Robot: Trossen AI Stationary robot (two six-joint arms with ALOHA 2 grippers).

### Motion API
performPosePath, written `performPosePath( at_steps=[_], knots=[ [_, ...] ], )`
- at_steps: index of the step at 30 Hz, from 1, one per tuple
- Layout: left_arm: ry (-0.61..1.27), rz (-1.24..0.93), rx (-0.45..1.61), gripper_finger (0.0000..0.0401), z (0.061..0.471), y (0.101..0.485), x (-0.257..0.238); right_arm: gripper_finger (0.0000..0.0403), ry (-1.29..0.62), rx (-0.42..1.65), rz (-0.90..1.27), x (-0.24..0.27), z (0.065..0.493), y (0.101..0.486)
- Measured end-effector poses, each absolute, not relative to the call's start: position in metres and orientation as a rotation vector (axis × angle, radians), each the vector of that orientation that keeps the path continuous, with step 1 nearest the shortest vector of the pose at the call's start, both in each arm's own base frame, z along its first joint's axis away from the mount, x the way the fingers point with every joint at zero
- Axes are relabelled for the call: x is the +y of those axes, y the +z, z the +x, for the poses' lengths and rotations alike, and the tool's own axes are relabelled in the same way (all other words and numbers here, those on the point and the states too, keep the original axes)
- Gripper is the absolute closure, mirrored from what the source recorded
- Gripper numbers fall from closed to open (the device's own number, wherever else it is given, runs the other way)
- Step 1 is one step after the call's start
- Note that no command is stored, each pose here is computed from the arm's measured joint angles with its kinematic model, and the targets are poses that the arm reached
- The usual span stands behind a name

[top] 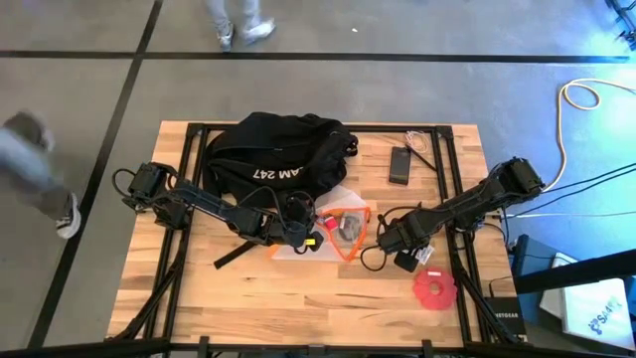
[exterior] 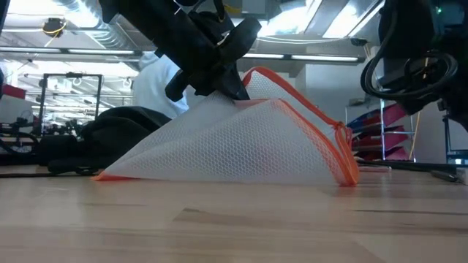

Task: Unpack backpack
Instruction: Put the game card into the zipper pouch

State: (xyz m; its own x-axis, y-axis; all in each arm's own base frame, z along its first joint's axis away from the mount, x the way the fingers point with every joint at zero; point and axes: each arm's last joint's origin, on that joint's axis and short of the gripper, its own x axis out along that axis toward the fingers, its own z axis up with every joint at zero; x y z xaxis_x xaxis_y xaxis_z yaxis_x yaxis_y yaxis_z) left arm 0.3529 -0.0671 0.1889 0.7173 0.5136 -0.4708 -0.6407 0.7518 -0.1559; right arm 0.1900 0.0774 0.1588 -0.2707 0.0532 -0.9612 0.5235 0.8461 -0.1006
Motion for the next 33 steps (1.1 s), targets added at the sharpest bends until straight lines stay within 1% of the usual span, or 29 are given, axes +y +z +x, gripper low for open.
performPosePath(
  at_steps=[11, 16, 22, 29, 31, 33],
  knots=[
    [0.651, -0.321, 0.42, 0.0401, 0.353, 0.189, -0.067, 0.0003, -0.47, 1.8, 0.444, 0.078, 0.19, 0.157],
    [0.651, -0.321, 0.42, 0.0401, 0.353, 0.189, -0.067, 0.0003, -0.414, 1.807, 0.523, 0.075, 0.185, 0.141],
    [0.651, -0.321, 0.42, 0.0401, 0.353, 0.189, -0.067, 0.0003, -0.437, 1.86, 0.585, 0.062, 0.169, 0.121],
    [0.651, -0.321, 0.419, 0.0401, 0.353, 0.189, -0.067, 0.0004, -0.385, 1.838, 0.532, 0.065, 0.176, 0.125],
    [0.652, -0.322, 0.419, 0.0401, 0.353, 0.189, -0.067, 0.0012, -0.364, 1.828, 0.512, 0.065, 0.178, 0.127],
    [0.651, -0.323, 0.417, 0.0401, 0.353, 0.189, -0.067, 0.0029, -0.352, 1.826, 0.505, 0.066, 0.179, 0.128]
  ],
)
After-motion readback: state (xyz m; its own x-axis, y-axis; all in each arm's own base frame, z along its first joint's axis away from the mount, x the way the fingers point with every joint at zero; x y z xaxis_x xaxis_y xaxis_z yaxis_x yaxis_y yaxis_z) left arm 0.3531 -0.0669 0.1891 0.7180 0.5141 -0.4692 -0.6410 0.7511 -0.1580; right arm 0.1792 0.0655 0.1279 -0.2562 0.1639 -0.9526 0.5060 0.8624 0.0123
